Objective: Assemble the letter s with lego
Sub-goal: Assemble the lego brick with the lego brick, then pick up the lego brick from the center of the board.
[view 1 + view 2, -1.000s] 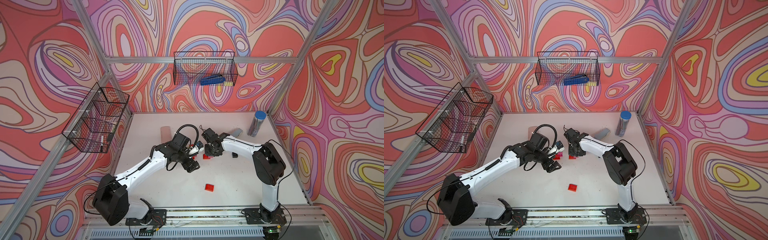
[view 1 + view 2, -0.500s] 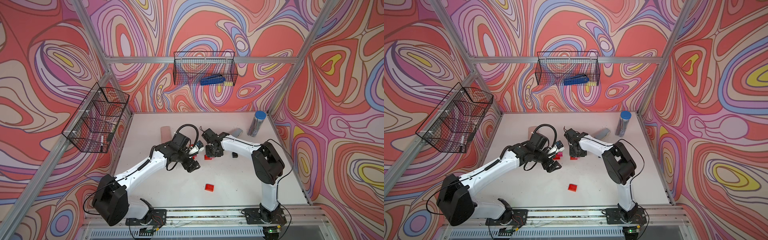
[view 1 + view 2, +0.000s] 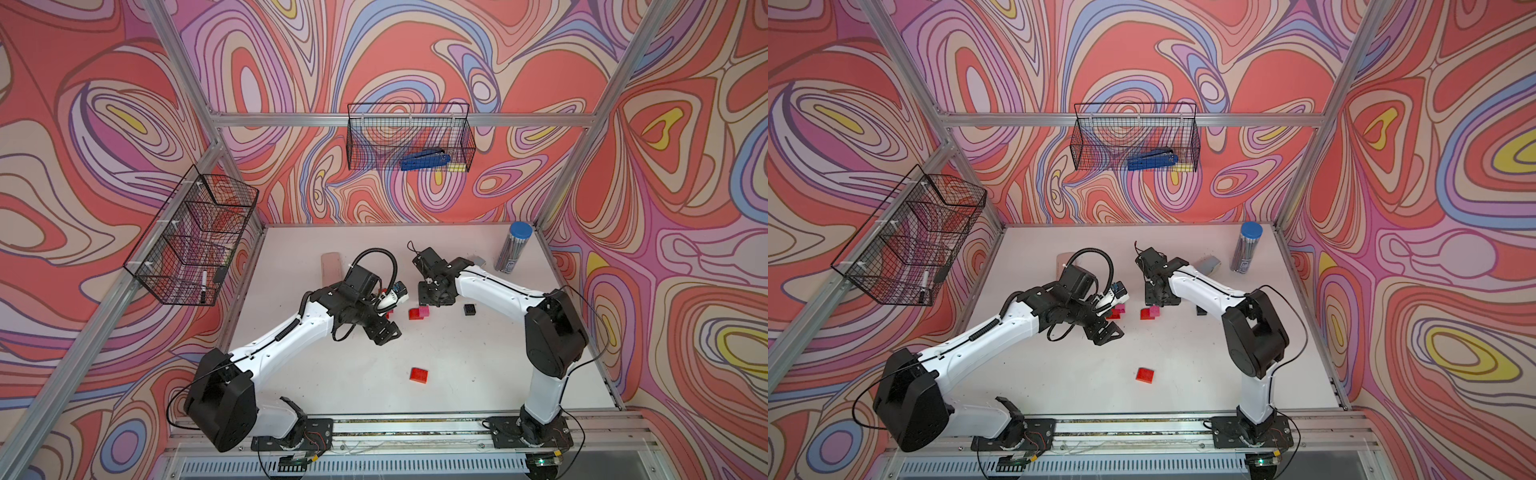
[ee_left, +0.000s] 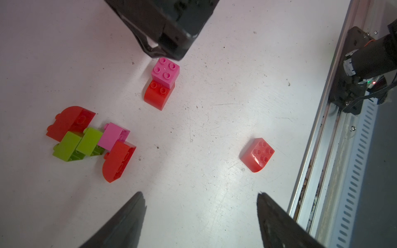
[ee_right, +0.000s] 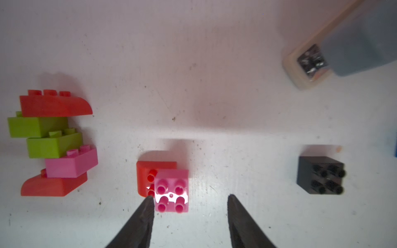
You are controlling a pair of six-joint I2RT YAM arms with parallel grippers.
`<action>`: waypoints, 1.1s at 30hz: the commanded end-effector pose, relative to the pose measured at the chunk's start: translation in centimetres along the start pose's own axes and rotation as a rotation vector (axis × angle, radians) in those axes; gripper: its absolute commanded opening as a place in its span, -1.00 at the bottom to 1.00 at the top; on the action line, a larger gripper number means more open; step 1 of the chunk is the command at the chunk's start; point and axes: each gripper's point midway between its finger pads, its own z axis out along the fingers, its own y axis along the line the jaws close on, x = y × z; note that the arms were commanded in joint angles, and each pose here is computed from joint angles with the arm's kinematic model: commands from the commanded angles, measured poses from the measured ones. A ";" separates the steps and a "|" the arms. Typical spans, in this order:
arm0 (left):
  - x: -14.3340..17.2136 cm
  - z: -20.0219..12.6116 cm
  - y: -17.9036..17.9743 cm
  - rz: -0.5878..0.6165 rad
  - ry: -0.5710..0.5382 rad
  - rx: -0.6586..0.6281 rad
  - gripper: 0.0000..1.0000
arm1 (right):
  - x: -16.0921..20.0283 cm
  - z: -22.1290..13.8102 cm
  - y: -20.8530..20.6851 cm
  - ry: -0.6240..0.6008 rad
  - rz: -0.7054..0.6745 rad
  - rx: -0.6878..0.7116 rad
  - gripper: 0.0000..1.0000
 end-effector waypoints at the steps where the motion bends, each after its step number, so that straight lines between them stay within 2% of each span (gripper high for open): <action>1: -1.4 -0.9 -0.7 -0.002 -0.070 0.030 0.66 | -0.3 -1.8 -3.4 -0.039 -0.014 0.060 0.21; 7: -2.8 -0.8 -1.5 -0.023 -0.128 0.071 0.64 | -0.6 -1.7 -7.1 -0.066 -0.061 0.068 0.36; 12: -3.6 -0.2 -2.2 -0.033 -0.148 0.098 0.63 | -0.9 -0.1 -9.5 -0.061 -0.043 0.055 0.38; 16: -3.5 0.2 -2.4 -0.039 -0.140 0.106 0.63 | -0.6 1.9 -10.3 -0.031 0.002 -0.006 0.33; 27: -3.7 0.6 -2.3 -0.056 -0.154 0.116 0.64 | 1.1 5.9 -12.2 0.053 0.098 -0.004 0.14; 33: -3.4 0.4 -2.2 -0.060 -0.156 0.111 0.64 | 1.9 6.5 -13.2 0.078 0.117 0.033 0.05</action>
